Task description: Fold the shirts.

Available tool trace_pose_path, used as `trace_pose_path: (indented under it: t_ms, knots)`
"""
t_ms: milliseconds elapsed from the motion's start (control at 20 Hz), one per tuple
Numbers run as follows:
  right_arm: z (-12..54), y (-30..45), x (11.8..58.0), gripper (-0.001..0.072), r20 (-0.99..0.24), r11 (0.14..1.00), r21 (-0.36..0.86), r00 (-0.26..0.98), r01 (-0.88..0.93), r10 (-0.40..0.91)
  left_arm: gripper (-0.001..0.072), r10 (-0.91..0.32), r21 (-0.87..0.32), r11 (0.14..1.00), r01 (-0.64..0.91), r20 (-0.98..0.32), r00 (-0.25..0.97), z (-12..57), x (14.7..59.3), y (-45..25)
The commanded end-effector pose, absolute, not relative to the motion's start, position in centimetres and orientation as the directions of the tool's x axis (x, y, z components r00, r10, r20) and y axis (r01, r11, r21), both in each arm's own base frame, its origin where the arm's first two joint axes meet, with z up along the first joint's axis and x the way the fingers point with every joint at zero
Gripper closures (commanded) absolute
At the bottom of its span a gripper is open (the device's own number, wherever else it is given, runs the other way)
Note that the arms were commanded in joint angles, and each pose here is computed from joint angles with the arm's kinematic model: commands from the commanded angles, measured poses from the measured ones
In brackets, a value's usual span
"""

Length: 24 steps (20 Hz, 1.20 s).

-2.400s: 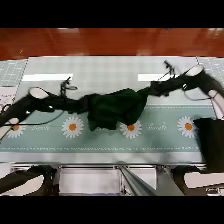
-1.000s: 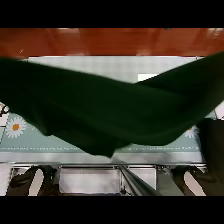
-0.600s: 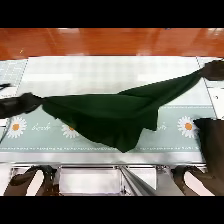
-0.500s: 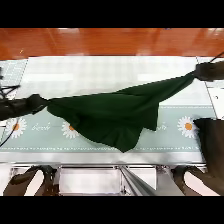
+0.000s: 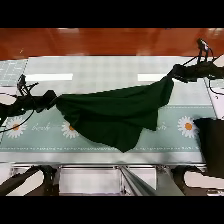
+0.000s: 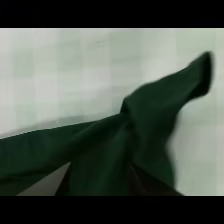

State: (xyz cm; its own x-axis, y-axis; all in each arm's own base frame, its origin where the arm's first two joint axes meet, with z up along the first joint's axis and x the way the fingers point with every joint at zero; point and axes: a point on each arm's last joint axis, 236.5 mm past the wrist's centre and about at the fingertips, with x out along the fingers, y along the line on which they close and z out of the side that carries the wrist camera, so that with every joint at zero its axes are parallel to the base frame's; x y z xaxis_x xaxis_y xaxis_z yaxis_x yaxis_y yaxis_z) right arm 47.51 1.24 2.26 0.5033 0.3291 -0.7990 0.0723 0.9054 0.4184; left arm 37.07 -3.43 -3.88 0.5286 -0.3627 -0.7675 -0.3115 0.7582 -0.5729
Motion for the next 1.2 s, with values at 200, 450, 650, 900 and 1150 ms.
trace_pose_path:
  t_ms: [200,450,650,900,1150]
  knots:
    - [4.0,-7.6,39.1,0.0319,-0.863,0.848,0.459,0.361,0.265,0.354,0.02,-0.344,-0.534,0.739,-0.411,-0.824,0.451,-0.3,34.6,6.0]
    - [-3.3,-3.2,31.7,0.0319,-0.834,0.768,0.551,0.253,0.326,0.49,0.02,-0.647,-0.786,0.574,-0.23,-0.607,0.461,-1.1,34.0,-2.0]
    - [-4.3,-1.2,30.2,0.0319,-0.802,0.732,0.597,0.231,0.329,0.551,0.02,-0.681,-0.776,0.602,-0.191,-0.623,0.386,-4.7,34.5,-4.6]
    - [-4.2,-1.0,30.0,0.0319,-0.8,0.729,0.6,0.221,0.329,0.558,0.0655,-0.696,-0.761,0.629,-0.158,-0.642,0.321,-7.0,35.3,-7.0]
    - [-4.6,-0.6,28.2,0.0319,-0.805,0.739,0.588,0.15,0.329,0.574,0.0689,-0.705,-0.767,0.632,-0.111,-0.628,0.328,-5.5,36.3,-7.1]
